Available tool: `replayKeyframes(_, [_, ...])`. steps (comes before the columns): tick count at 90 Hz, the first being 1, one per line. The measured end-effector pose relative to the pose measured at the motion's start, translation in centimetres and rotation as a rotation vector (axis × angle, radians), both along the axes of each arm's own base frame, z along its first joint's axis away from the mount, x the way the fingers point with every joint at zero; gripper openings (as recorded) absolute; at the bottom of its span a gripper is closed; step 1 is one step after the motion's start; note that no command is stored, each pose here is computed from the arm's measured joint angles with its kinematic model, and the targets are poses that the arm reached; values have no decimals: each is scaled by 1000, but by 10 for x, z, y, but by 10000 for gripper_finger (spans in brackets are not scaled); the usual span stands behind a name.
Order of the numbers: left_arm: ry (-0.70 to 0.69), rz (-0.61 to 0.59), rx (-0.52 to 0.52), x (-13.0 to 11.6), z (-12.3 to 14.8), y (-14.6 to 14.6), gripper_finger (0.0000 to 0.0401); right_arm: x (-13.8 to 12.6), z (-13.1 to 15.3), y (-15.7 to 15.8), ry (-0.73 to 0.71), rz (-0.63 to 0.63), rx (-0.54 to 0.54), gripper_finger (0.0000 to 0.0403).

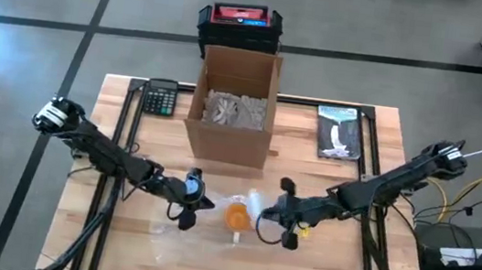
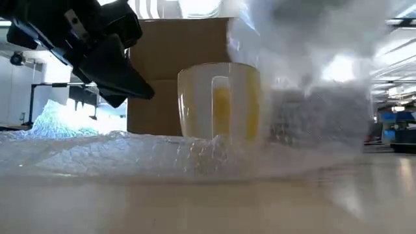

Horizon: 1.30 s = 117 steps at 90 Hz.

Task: Wrap mug
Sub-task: Wrap the yellow mug with bubble wrap

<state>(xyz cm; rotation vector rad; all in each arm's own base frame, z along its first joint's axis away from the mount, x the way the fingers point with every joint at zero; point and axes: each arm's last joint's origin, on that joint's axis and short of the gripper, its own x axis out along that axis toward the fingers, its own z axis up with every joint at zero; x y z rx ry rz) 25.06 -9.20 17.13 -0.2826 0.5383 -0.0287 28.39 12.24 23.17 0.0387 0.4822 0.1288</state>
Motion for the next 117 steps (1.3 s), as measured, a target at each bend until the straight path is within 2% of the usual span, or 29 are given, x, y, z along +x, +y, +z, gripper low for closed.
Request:
replayKeyframes(8, [-1, 0, 0, 0, 0, 0, 0, 12, 1, 1, -42, 8, -28, 2])
replayKeyframes(21, [-16, 0, -6, 1, 2, 0, 0, 36, -13, 2, -1, 6, -78, 2])
replayKeyframes(42, [-68, 1, -28, 2, 11, -1, 0, 76, -47, 8, 207, 29, -148, 2])
replayKeyframes(52, [-120, 2, -59, 9, 30, -3, 0, 88, -59, 10, 361, 28, -203, 2])
replayKeyframes(67, [-161, -24, -32, 25, 54, -11, 0, 103, -64, 14, 445, 25, -234, 2])
replayKeyframes(77, [-108, -31, -1, 41, 47, -17, 0, 107, -62, 13, 451, 23, -236, 2])
replayKeyframes(91, [50, -31, 61, 63, 25, -26, 0, 107, -58, 11, 455, 19, -233, 2])
replayKeyframes(99, [107, -29, 89, 76, 20, -31, 0, 105, -54, 10, 461, 24, -229, 2])
replayKeyframes(117, [127, -43, 123, 92, 23, -37, 0, 93, -38, 8, 503, 26, -188, 2])
